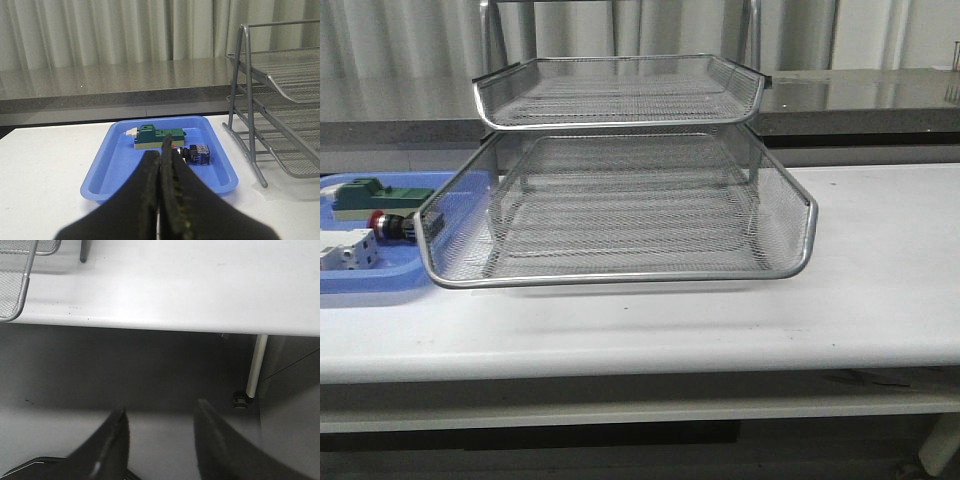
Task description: Place button on rack with both arms
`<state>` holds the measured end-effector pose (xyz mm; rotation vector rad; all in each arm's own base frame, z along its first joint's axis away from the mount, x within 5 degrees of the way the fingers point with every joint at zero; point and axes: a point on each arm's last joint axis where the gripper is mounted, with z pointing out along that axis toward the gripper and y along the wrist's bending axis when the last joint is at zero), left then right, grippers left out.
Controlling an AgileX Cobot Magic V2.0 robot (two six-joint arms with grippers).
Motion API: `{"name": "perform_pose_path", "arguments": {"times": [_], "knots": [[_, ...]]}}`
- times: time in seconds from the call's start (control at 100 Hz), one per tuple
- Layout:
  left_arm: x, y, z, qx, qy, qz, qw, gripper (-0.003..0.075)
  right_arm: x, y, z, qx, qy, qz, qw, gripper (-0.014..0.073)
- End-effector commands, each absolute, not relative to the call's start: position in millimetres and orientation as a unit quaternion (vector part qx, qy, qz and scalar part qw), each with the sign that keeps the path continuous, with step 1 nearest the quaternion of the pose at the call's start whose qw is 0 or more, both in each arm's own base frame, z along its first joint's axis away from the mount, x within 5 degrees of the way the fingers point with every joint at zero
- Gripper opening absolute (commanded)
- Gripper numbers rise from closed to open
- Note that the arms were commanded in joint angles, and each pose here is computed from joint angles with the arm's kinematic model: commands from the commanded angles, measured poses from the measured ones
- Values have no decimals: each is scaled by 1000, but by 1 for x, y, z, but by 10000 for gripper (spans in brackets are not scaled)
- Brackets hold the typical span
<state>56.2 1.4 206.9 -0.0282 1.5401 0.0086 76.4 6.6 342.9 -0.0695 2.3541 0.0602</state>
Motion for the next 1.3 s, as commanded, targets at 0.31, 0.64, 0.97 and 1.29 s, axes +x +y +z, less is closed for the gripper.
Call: {"name": "perform_pose_path", "arguments": {"times": [0.31,0.64,0.97,1.29], "knots": [[55,1,204,-13,667,0,745,-20,79,5,355,-25,908,16,418,-66],[55,1,204,-13,667,0,745,-20,79,5,355,-25,908,16,418,-66],[55,1,204,-13,667,0,745,-20,79,5,355,-25,908,16,418,-66],[53,1,216,-15,631,-5,775,-20,79,5,355,-25,908,16,418,-66]]}}
